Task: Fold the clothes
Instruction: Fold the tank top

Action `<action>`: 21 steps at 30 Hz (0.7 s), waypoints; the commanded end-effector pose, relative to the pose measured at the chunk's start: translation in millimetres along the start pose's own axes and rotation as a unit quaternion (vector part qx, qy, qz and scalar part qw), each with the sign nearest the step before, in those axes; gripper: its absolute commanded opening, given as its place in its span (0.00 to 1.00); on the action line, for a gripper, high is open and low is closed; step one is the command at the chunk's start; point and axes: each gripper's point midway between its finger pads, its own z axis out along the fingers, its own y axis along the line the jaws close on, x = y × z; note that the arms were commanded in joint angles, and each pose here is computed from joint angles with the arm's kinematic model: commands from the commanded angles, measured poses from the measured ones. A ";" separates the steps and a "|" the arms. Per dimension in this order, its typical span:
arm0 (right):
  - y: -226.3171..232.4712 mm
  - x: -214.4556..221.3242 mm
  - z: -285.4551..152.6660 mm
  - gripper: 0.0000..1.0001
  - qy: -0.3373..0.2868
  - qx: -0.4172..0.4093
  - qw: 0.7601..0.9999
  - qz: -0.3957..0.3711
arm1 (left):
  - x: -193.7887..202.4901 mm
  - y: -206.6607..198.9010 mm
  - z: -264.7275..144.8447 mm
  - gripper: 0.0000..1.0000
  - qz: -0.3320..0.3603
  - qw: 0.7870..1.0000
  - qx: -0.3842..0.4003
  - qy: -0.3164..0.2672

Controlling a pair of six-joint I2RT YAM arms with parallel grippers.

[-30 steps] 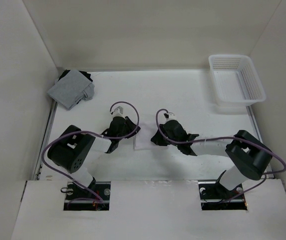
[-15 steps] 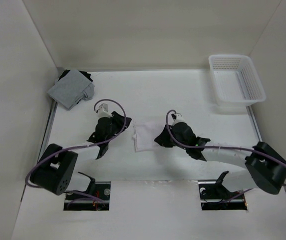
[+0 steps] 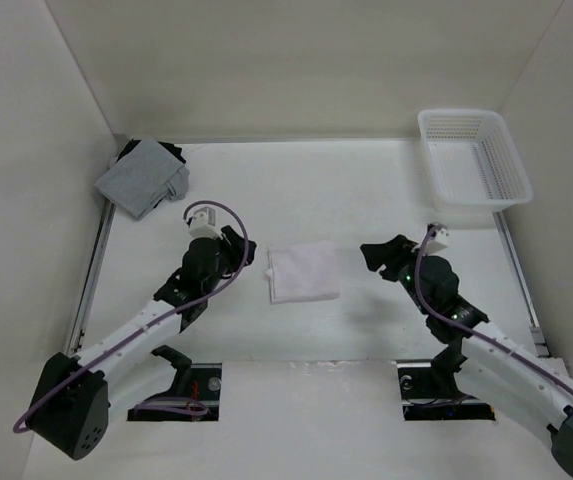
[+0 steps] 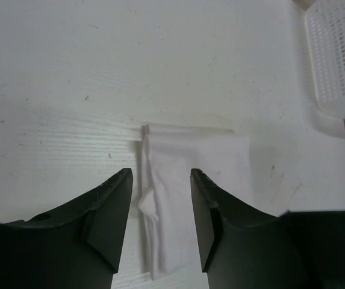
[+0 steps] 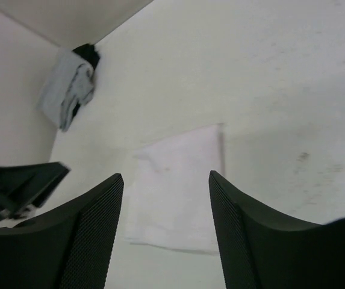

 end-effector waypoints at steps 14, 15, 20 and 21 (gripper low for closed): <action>-105.5 -6.5 -23.8 0.70 -0.097 0.133 0.986 0.022 | 2.2 29.4 -17.0 0.46 0.006 0.998 -0.063 0.020; -103.8 -7.0 -23.8 0.71 -0.097 0.129 0.987 0.023 | 1.5 28.7 -16.2 0.46 0.007 0.998 -0.063 0.020; -108.1 -4.5 -22.0 0.71 -0.097 0.135 0.986 0.021 | 8.2 27.5 -11.9 0.45 0.015 0.997 -0.063 0.032; -108.7 -4.0 -21.1 0.71 -0.095 0.137 0.986 0.021 | 9.4 27.1 -11.1 0.45 0.017 0.997 -0.062 0.034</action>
